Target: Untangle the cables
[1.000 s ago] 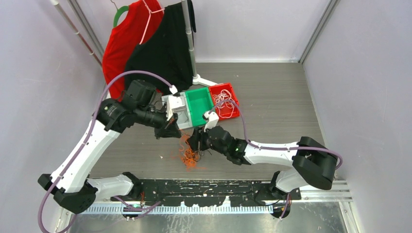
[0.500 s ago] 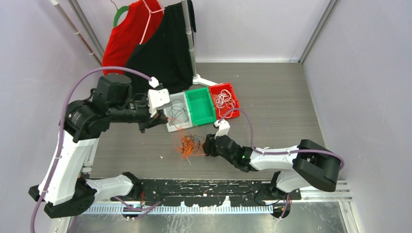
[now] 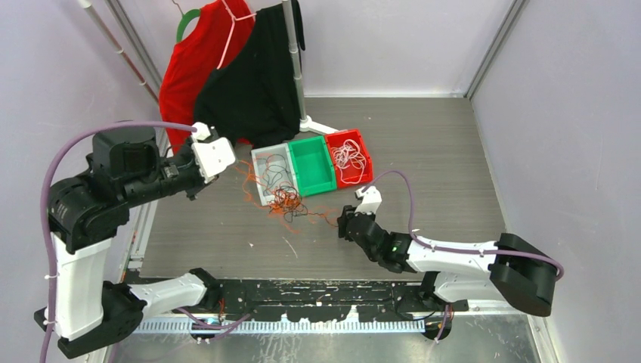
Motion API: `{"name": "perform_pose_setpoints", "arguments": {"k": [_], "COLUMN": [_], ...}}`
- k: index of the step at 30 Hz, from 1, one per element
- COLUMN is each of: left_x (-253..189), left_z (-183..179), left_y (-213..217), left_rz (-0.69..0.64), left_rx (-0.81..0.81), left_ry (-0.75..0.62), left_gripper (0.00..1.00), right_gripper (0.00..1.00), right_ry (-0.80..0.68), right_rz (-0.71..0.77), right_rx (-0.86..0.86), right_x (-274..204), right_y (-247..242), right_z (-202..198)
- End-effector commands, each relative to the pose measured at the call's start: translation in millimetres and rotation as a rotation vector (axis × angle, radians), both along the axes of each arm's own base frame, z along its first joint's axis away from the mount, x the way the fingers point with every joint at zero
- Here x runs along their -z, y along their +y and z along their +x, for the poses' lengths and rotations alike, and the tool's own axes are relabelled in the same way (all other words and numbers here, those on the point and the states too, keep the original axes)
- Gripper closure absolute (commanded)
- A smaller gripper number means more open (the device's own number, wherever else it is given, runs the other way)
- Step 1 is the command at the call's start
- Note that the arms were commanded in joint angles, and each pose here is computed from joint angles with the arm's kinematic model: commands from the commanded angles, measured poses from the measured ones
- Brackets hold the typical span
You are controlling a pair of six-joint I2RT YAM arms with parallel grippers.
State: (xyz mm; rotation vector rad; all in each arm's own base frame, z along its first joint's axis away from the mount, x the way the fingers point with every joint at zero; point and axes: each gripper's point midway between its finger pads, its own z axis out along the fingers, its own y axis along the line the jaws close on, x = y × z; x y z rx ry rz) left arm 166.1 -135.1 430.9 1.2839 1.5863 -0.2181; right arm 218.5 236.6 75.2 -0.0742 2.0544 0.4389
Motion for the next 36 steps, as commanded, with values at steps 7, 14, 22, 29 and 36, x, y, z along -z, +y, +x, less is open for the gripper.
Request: {"name": "perform_pose_setpoints", "arguments": {"k": [7, 14, 22, 29, 36], "left_x": [-45, -82, -4, 38, 70], "left_z": [13, 15, -17, -4, 5], "left_y": [49, 79, 27, 5, -9], "left_rz": [0.067, 0.049, 0.009, 0.027, 0.069], "left_rx": [-0.181, -0.312, -0.037, 0.020, 0.030], "left_ry": [-0.257, -0.420, -0.080, -0.021, 0.101], "left_gripper": [1.00, 1.00, 1.00, 1.00, 1.00], "right_gripper": [0.61, 0.62, 0.44, 0.39, 0.38], "right_ry": [-0.004, 0.059, -0.081, -0.231, -0.308], "right_rz": [-0.092, -0.154, 0.065, 0.340, 0.464], "right_rx": [0.318, 0.432, 0.042, -0.446, -0.673], "right_x": [-6, 5, -64, -186, -246], "right_y": [-72, -103, -25, 66, 117], "right_z": [8, 10, 18, -15, -51]}}
